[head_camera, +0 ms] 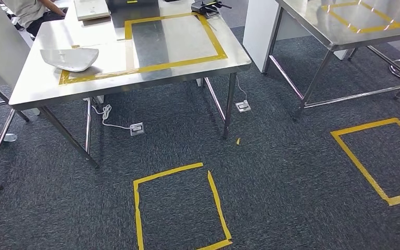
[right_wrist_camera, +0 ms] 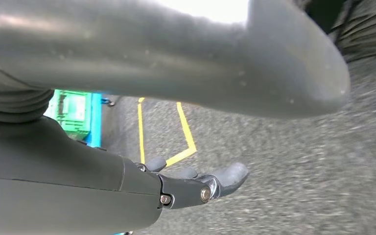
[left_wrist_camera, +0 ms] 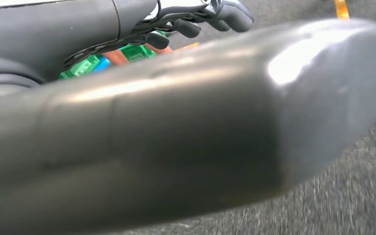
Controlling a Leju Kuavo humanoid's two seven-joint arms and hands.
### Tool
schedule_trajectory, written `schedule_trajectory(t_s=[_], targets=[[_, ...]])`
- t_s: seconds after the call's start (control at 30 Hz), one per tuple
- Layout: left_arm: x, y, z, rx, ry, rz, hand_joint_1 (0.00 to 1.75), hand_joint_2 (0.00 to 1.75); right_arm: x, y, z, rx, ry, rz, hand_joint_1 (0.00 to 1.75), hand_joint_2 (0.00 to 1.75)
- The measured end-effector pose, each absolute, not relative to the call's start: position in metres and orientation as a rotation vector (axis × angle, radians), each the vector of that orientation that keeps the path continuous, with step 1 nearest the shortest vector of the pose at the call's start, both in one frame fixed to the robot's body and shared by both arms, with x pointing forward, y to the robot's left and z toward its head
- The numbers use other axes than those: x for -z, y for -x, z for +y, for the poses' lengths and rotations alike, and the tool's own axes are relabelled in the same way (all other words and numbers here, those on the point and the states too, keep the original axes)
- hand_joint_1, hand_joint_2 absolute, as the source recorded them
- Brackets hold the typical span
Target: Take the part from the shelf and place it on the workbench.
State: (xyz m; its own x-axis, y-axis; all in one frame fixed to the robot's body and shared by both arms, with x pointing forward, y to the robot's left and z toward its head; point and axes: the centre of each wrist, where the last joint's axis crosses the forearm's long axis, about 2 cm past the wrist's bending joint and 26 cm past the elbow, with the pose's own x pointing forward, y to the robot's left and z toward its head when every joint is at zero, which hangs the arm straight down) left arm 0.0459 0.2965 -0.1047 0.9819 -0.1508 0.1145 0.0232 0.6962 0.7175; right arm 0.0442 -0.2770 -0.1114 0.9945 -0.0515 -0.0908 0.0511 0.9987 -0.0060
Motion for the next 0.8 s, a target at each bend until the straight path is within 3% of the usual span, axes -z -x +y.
schedule_trajectory(t_s=[0.03,0.17,0.57,0.7,0.8], targets=[[0.105,-0.046,0.296,0.107,-0.784,-0.195,0.0,0.0,0.111,-0.044,-0.277,0.051,0.008,0.092,0.0,0.0],[0.105,-0.049,0.299,0.144,-0.752,-0.278,0.0,0.0,0.111,-0.044,-0.276,0.046,0.014,0.093,0.0,1.75],[0.106,-0.061,0.296,0.158,-0.562,-0.198,0.0,0.0,0.111,-0.044,-0.275,0.001,0.016,0.101,0.0,1.75],[0.108,-0.056,0.293,0.168,-0.516,-0.149,0.0,1.75,0.111,-0.045,-0.275,-0.013,0.018,0.1,0.0,1.75],[0.108,-0.055,0.291,0.17,-0.489,-0.093,0.0,1.75,0.111,-0.046,-0.276,-0.019,0.021,0.094,0.0,1.75]])
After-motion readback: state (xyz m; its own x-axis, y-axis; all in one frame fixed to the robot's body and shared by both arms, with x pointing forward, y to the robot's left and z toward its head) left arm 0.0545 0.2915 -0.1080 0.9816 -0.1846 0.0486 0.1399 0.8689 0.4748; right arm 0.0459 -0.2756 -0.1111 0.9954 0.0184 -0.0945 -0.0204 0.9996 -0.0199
